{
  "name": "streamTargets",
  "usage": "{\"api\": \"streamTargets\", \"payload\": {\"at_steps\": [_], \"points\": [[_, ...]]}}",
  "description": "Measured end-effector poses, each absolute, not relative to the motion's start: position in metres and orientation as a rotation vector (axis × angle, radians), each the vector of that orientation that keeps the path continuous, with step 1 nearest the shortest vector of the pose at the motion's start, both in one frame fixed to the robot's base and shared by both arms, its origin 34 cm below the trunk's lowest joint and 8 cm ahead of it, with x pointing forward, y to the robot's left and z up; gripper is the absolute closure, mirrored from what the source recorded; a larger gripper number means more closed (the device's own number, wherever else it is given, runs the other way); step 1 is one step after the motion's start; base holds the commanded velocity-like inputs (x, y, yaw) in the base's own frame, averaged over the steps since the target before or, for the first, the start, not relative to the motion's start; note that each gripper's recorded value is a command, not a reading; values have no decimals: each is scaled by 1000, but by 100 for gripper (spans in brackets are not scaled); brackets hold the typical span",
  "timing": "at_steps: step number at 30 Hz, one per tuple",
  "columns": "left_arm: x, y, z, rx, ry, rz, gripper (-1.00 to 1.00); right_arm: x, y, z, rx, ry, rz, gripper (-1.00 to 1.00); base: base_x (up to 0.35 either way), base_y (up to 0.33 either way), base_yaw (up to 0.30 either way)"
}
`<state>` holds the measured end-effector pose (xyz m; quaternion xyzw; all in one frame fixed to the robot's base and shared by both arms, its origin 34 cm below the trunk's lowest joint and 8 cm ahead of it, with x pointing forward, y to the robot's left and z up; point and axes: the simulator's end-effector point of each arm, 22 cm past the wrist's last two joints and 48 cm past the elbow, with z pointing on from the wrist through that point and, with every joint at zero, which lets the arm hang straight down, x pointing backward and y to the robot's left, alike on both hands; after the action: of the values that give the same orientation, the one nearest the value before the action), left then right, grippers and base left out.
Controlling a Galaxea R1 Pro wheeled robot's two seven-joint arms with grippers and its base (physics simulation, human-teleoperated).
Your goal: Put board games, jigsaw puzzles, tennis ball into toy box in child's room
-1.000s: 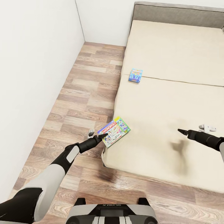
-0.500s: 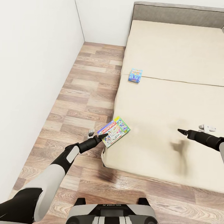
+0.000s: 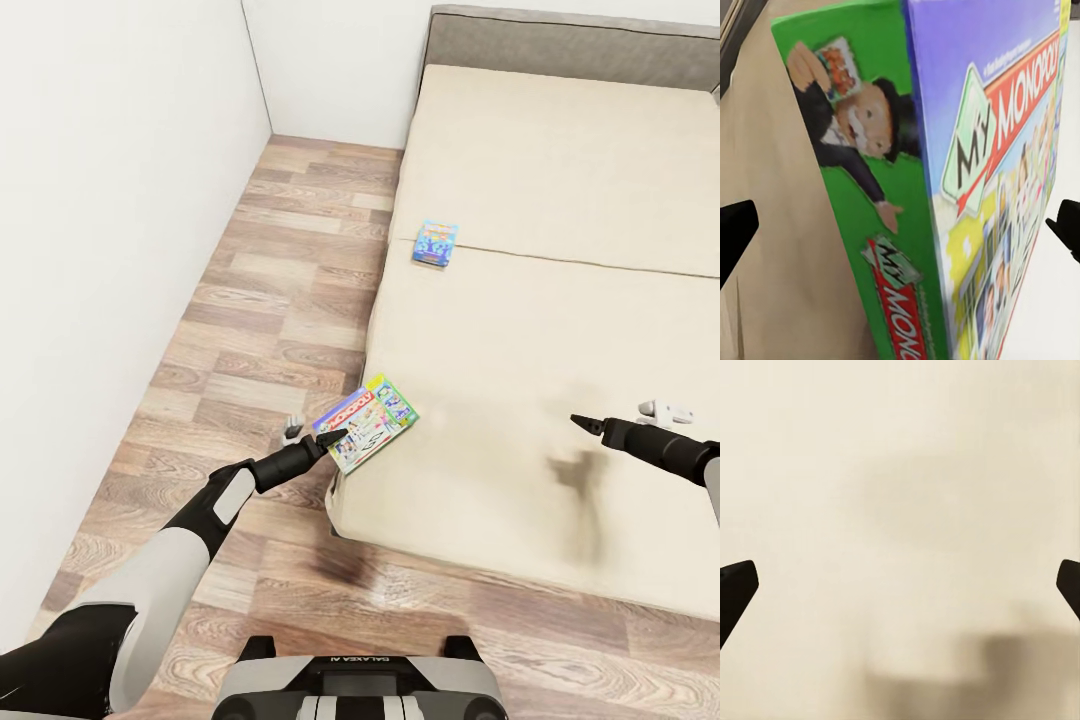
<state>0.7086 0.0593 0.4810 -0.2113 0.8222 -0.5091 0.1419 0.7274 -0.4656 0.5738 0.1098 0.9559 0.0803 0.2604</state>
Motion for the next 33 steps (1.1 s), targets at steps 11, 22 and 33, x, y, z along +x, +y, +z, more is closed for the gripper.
{"api": "streamTargets", "payload": {"at_steps": [11, 22, 33], "points": [[710, 58, 482, -614, 2366, -1473, 100, 727, -465, 574, 297, 2588, 219, -100, 0, 0, 0], [708, 58, 481, -610, 2367, -1470, 100, 727, -461, 576, 288, 2584, 222, -100, 0, 0, 0], [706, 54, 489, -584, 2333, -1491, 100, 722, -453, 580, 260, 2579, 226, -100, 0, 0, 0]]}}
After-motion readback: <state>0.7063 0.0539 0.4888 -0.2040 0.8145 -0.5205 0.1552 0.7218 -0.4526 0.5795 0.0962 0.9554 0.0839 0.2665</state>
